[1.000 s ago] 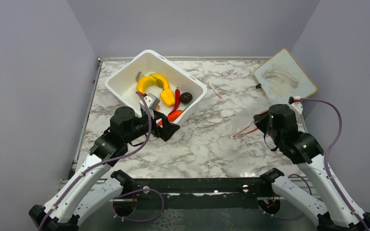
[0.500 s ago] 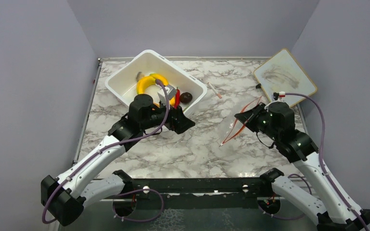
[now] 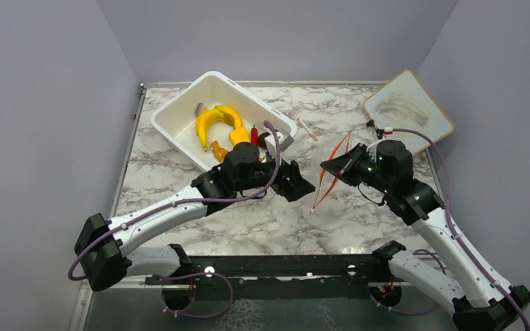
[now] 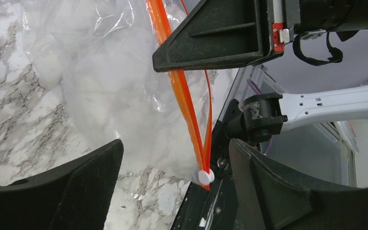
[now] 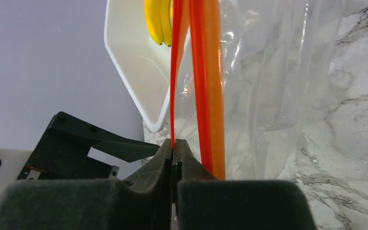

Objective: Place the food in the zip-top bag and seal the zipper
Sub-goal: Pick up the zipper food storage bag at the center of the board.

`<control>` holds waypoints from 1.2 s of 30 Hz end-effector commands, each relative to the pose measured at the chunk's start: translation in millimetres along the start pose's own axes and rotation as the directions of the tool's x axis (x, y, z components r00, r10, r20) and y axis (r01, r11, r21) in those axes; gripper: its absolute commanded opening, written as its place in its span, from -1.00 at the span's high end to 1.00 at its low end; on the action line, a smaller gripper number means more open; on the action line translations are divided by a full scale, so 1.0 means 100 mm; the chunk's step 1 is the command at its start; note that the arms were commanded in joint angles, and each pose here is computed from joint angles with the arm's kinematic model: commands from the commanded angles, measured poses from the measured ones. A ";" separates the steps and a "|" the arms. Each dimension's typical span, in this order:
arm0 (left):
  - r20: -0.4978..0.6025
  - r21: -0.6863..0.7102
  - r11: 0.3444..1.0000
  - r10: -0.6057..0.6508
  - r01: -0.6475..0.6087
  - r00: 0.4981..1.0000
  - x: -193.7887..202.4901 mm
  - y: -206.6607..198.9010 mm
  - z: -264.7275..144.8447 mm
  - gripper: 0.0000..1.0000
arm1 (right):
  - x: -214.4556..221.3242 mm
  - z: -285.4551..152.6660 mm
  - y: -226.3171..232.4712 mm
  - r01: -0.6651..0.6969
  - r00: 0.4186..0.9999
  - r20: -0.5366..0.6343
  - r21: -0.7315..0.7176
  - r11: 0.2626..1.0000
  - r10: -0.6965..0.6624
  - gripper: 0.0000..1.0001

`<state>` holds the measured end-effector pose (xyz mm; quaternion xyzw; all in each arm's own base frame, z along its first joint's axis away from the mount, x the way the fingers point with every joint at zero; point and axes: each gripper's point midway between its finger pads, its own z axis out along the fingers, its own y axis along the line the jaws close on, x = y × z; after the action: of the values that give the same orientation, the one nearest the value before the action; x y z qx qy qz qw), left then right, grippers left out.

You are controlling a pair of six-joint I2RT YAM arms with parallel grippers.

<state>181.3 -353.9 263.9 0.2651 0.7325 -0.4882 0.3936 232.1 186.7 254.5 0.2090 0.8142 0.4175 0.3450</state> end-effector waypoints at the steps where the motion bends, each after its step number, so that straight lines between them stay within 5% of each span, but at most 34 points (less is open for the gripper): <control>1: 0.090 0.004 1.000 0.009 -0.009 0.996 -0.22 -0.11 0.18 -0.68 | 0.02 -0.02 0.15 -0.018 1.000 -0.019 -0.077 0.997 0.017 0.99; 14: 0.092 -0.047 0.998 0.034 -0.029 0.995 -0.10 -0.05 0.53 -0.53 | 0.10 -0.02 0.16 0.011 0.999 -0.051 -0.106 0.994 -0.016 0.99; 20: 0.090 -0.060 0.998 0.042 -0.037 0.995 -0.08 -0.04 0.56 0.24 | 0.09 -0.04 0.10 0.073 0.996 -0.041 -0.085 0.994 -0.077 0.98; 24: 0.095 -0.062 0.997 0.047 -0.041 0.994 -0.08 -0.04 0.55 0.96 | -0.03 -0.10 0.00 0.111 0.994 0.010 -0.004 0.994 -0.111 0.58; 29: 0.094 -0.071 0.996 0.054 -0.047 0.994 -0.06 -0.03 0.54 1.00 | -0.22 -0.28 -0.07 0.107 0.989 0.095 0.101 0.989 -0.116 0.11; 36: 0.111 -0.100 0.994 0.065 -0.054 0.992 -0.08 0.00 0.52 1.00 | -0.33 -0.52 -0.25 0.022 0.983 0.172 0.226 0.974 -0.062 0.01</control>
<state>197.5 -401.0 236.4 0.2482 0.7440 -0.4502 0.4267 221.4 150.0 276.3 0.2185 0.8201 0.3498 0.3966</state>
